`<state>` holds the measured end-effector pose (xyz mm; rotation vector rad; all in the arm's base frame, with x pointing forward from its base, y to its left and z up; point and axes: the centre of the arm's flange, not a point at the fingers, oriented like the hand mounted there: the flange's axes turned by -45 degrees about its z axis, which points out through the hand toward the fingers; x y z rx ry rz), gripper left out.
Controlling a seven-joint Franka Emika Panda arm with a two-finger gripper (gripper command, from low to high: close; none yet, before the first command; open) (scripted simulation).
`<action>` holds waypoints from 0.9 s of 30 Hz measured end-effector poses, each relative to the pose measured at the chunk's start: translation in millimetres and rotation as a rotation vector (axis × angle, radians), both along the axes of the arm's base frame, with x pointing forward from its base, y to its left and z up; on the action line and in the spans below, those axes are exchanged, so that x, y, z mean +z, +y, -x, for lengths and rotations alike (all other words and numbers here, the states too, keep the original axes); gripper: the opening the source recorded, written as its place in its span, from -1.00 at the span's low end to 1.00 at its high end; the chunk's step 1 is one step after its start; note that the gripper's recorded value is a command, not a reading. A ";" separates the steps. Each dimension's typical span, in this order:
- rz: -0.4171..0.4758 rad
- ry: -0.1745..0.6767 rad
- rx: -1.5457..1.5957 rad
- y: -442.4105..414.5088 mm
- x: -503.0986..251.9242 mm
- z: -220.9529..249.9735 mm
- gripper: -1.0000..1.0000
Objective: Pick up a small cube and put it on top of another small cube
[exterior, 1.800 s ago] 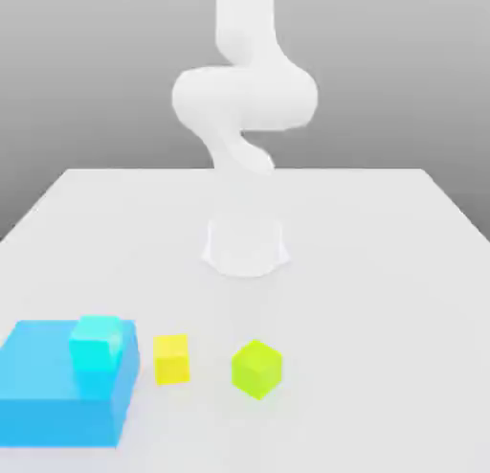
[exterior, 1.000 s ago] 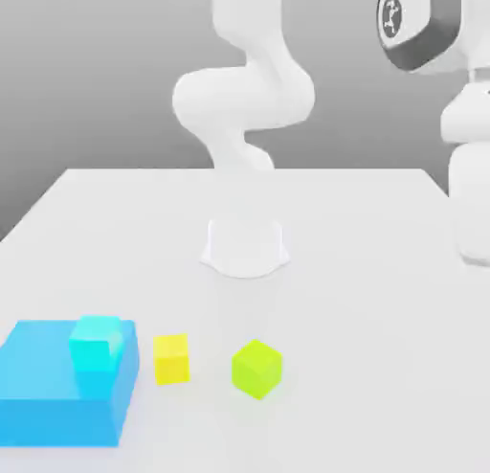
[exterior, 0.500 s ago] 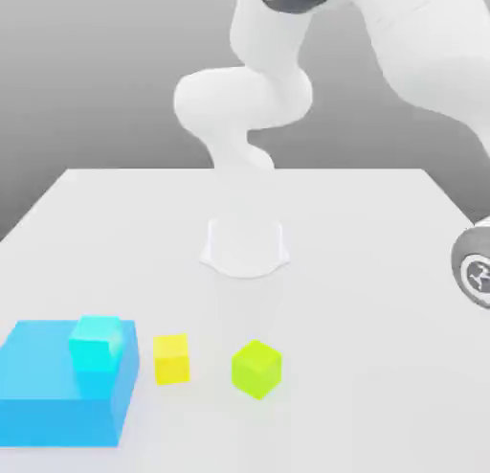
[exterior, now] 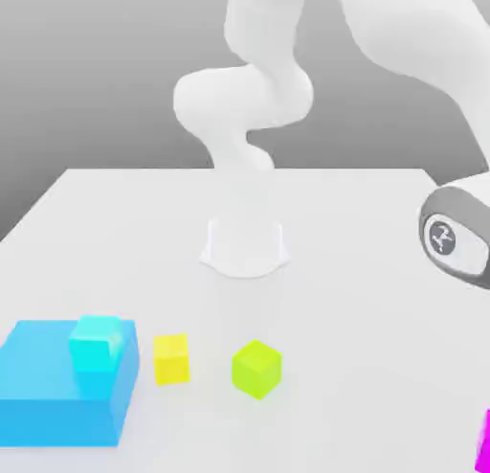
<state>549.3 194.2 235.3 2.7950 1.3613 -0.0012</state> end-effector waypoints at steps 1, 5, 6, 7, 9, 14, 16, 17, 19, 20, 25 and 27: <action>0.004 -0.003 -0.060 -25.0 8.1 -1.1 -1.00; 0.012 -0.010 -0.308 -125.3 37.8 8.0 -1.00; 0.012 -0.011 -0.373 -150.1 44.7 13.8 -1.00; 0.012 -0.012 -0.439 -174.9 51.3 21.0 -1.00; 0.009 -0.013 -0.612 -241.3 64.2 41.6 -1.00; -0.020 -0.008 -1.025 -361.7 90.2 128.2 -1.00; -0.034 -0.005 -1.115 -379.4 86.5 152.0 -1.00; -0.038 -0.004 -1.129 -382.1 76.2 155.4 -1.00; -0.039 -0.003 -1.140 -384.2 50.6 158.2 -1.00; -0.038 -0.004 -1.143 -384.5 37.6 159.4 1.00; -0.038 -0.004 -1.143 -384.5 37.6 159.4 1.00; -0.037 -0.005 -1.145 -385.1 35.0 160.0 1.00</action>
